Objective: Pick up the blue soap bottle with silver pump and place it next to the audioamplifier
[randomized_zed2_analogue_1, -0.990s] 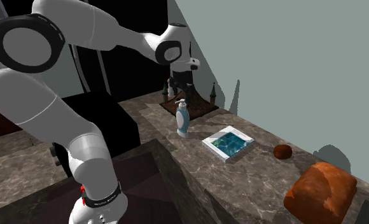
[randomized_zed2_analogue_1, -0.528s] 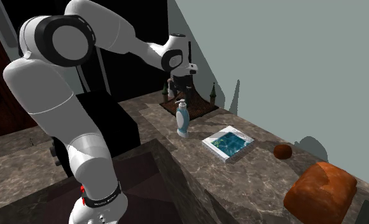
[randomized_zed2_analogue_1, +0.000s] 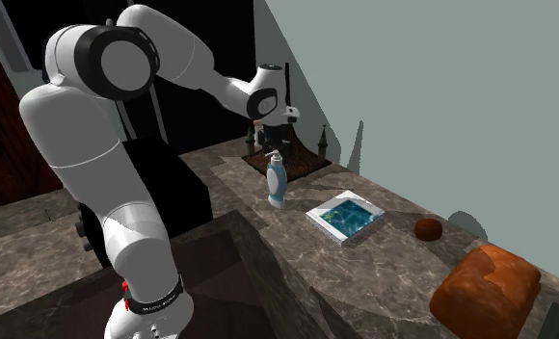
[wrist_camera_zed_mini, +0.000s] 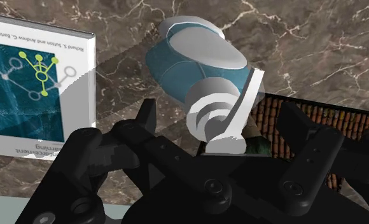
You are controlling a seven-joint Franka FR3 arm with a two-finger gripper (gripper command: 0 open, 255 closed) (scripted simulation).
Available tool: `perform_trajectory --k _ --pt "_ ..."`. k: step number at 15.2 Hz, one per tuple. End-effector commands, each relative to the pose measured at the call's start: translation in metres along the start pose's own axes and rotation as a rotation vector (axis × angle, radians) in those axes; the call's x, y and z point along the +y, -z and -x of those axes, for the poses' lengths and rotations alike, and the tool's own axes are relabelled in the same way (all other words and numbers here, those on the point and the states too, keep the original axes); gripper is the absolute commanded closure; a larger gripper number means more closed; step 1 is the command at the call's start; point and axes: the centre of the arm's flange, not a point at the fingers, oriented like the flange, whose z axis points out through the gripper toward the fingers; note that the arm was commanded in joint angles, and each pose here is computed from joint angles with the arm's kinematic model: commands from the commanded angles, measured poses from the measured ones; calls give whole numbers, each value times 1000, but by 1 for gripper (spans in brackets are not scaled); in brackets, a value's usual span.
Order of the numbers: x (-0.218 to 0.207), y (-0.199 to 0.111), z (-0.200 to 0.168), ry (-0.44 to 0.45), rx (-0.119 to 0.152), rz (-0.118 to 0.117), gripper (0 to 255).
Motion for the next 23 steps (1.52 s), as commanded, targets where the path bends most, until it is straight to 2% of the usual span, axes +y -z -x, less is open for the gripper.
perform_trajectory --k 1,6,7,16,23 --pt "1 -1 0 0 1 0 0" --pt "1 -1 0 0 1 0 0" --pt "1 -1 0 0 1 0 255" --pt "1 -1 0 0 1 0 255" --pt "-2 35 -6 0 1 0 255"
